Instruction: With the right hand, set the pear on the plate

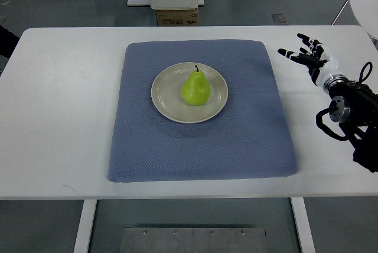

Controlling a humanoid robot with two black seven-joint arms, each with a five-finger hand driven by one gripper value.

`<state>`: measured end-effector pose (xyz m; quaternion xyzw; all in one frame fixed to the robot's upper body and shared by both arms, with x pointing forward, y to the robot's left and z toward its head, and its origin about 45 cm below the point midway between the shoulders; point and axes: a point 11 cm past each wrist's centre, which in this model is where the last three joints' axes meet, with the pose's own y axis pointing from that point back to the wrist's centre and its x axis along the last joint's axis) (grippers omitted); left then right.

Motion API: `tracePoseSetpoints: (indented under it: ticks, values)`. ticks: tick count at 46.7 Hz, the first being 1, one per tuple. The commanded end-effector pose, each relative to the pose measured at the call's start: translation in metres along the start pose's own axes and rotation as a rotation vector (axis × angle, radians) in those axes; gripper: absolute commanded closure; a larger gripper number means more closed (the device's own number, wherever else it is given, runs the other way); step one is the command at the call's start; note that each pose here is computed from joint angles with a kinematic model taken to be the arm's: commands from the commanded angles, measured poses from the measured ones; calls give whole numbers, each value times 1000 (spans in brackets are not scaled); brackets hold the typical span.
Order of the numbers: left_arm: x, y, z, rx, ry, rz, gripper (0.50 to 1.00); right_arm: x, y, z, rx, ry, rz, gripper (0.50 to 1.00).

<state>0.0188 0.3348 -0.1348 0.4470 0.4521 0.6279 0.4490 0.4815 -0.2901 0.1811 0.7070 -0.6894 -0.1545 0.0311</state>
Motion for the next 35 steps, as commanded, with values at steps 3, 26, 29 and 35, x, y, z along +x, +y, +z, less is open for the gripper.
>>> tracePoseSetpoints:
  ticks: [3,26,29,35]
  values:
    - [0,0,0,0,0,0,500,-14,6,-4,24,-121,-71,500]
    - [0,0,0,0,-1,-1,500,-39,14,23,70,-312,-72,500]
    - [0,0,0,0,0,0,500,-40,15,23,81,-328,-67,500]
    - [0,0,0,0,1,-1,500,-42,15,24,94,-440,-46,500]
